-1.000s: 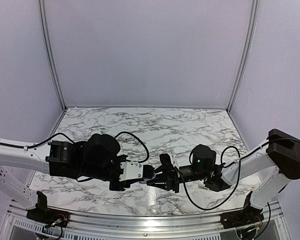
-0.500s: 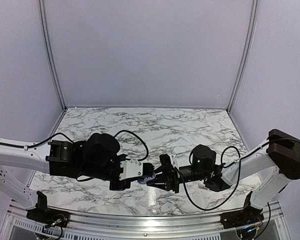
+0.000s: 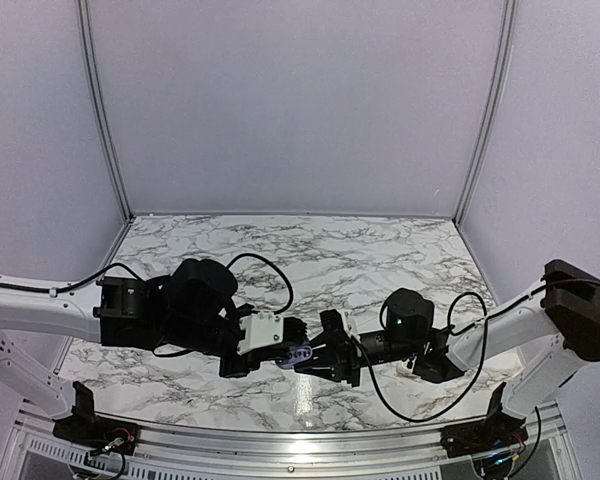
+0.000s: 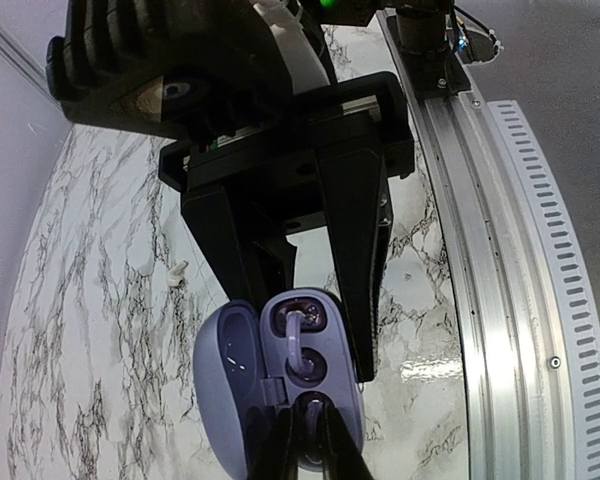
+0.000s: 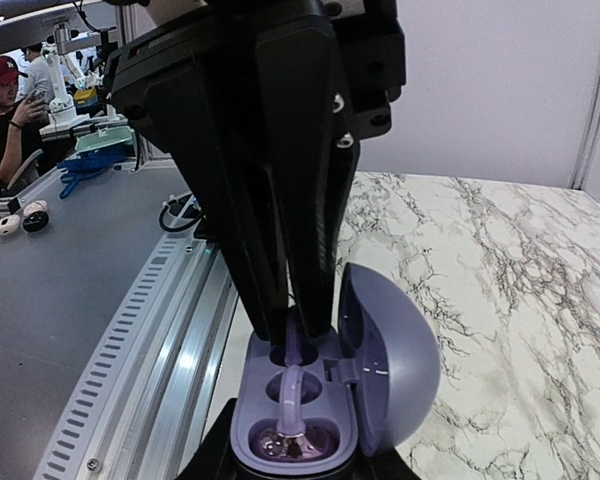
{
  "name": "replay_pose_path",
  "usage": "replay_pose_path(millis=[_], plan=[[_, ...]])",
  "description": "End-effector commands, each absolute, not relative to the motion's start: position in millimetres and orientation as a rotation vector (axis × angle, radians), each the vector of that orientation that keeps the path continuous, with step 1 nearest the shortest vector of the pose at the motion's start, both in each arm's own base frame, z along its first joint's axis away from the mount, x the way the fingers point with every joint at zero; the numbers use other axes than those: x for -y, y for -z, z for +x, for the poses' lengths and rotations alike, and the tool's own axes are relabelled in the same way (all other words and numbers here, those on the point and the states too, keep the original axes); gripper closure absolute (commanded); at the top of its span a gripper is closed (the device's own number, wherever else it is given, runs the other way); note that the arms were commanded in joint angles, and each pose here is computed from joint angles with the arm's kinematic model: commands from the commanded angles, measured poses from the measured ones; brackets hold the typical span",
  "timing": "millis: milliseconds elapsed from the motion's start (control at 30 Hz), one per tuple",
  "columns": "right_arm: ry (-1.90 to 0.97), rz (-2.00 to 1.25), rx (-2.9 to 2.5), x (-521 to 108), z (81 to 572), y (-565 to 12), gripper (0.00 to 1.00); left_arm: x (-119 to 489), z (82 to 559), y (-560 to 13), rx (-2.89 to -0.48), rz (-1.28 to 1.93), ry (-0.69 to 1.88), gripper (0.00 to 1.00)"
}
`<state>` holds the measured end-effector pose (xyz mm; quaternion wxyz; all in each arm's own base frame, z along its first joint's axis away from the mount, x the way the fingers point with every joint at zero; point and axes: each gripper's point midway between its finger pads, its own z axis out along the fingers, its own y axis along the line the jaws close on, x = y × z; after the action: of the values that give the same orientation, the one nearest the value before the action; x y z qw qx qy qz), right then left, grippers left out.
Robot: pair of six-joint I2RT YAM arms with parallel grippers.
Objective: Insert the wireless bluetooth earbuds into the charging case
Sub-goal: Adjust the left earbud in the left side groove of the charging case.
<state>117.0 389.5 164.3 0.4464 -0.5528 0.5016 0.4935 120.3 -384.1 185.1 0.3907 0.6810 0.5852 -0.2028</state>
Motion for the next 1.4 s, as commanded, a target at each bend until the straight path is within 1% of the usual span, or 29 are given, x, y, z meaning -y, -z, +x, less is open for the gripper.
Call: replay_pose_path(millis=[0,100,233,333,433,533,867,1200,1367], plan=[[-1.236,-1.374,-1.142,-396,110,-187,1.0,382,127,-193,-1.505,1.689,0.511,0.88],[-1.238,-1.375,-1.159,-397,111,-183,1.0,383,129,-205,-1.494,1.663,0.515,0.8],[-1.236,-1.365,-1.177,-397,113,-181,1.0,382,127,-212,-1.481,1.654,0.523,0.78],[-1.233,-1.36,-1.188,-398,114,-180,1.0,381,127,-213,-1.481,1.648,0.52,0.78],[-1.234,-1.359,-1.193,-398,114,-179,1.0,381,128,-214,-1.482,1.643,0.515,0.79],[-1.233,-1.357,-1.193,-398,115,-180,1.0,380,128,-210,-1.493,1.646,0.509,0.83],[-1.231,-1.354,-1.182,-397,114,-184,1.0,378,128,-187,-1.539,1.68,0.491,0.91],[-1.228,-1.347,-1.174,-397,115,-189,1.0,380,122,-175,-1.547,1.725,0.522,0.92],[-1.227,-1.351,-1.192,-396,115,-184,1.0,379,127,-195,-1.526,1.665,0.503,0.91]])
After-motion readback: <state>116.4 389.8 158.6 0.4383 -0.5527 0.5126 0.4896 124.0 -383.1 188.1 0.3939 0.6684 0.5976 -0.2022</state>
